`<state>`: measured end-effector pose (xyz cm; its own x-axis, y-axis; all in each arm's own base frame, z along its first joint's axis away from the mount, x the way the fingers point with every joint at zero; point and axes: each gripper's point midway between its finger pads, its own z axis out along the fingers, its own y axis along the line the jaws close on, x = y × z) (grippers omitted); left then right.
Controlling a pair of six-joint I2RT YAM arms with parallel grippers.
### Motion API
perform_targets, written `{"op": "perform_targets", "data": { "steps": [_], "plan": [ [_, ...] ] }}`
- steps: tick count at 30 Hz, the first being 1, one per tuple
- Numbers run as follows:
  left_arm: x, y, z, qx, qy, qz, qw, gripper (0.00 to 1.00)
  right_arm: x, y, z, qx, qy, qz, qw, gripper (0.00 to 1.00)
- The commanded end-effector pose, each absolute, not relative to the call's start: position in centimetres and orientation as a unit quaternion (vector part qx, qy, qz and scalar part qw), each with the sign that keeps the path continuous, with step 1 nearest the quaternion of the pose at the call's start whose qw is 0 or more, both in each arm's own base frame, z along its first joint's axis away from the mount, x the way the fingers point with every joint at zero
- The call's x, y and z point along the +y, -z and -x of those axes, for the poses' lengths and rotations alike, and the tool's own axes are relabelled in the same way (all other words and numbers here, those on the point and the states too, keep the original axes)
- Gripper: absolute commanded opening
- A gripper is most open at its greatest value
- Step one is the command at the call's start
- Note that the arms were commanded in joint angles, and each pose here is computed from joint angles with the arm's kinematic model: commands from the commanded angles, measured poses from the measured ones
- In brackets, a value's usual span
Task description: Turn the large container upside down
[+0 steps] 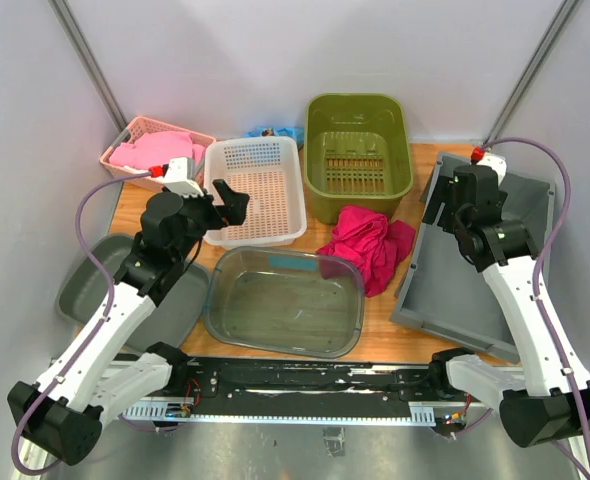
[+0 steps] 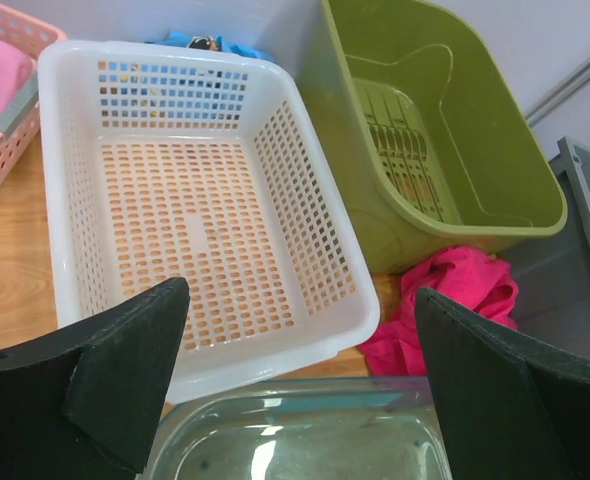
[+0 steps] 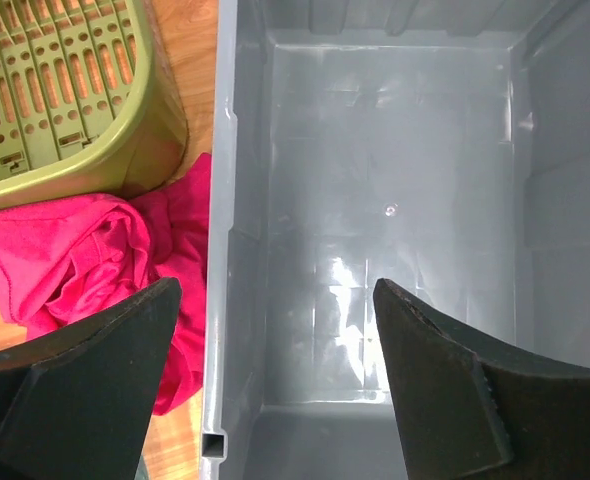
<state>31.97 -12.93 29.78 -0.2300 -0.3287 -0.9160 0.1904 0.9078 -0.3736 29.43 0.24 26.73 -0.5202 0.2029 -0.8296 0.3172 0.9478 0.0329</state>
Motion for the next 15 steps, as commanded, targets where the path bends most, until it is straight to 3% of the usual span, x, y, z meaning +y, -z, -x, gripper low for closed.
{"op": "perform_targets", "data": {
  "steps": [1,15],
  "plan": [
    [-14.0,-30.7,-32.0,0.756,0.229,0.018,0.612,0.99,-0.9,-26.8,-29.1,0.859,0.078,-0.168,0.477,0.80],
    [-23.4,-24.9,-29.5,0.809,0.251,-0.085,0.525,0.99,-1.2,-23.3,-29.0,0.868,0.095,-0.164,0.459,0.78]
  ]
}}
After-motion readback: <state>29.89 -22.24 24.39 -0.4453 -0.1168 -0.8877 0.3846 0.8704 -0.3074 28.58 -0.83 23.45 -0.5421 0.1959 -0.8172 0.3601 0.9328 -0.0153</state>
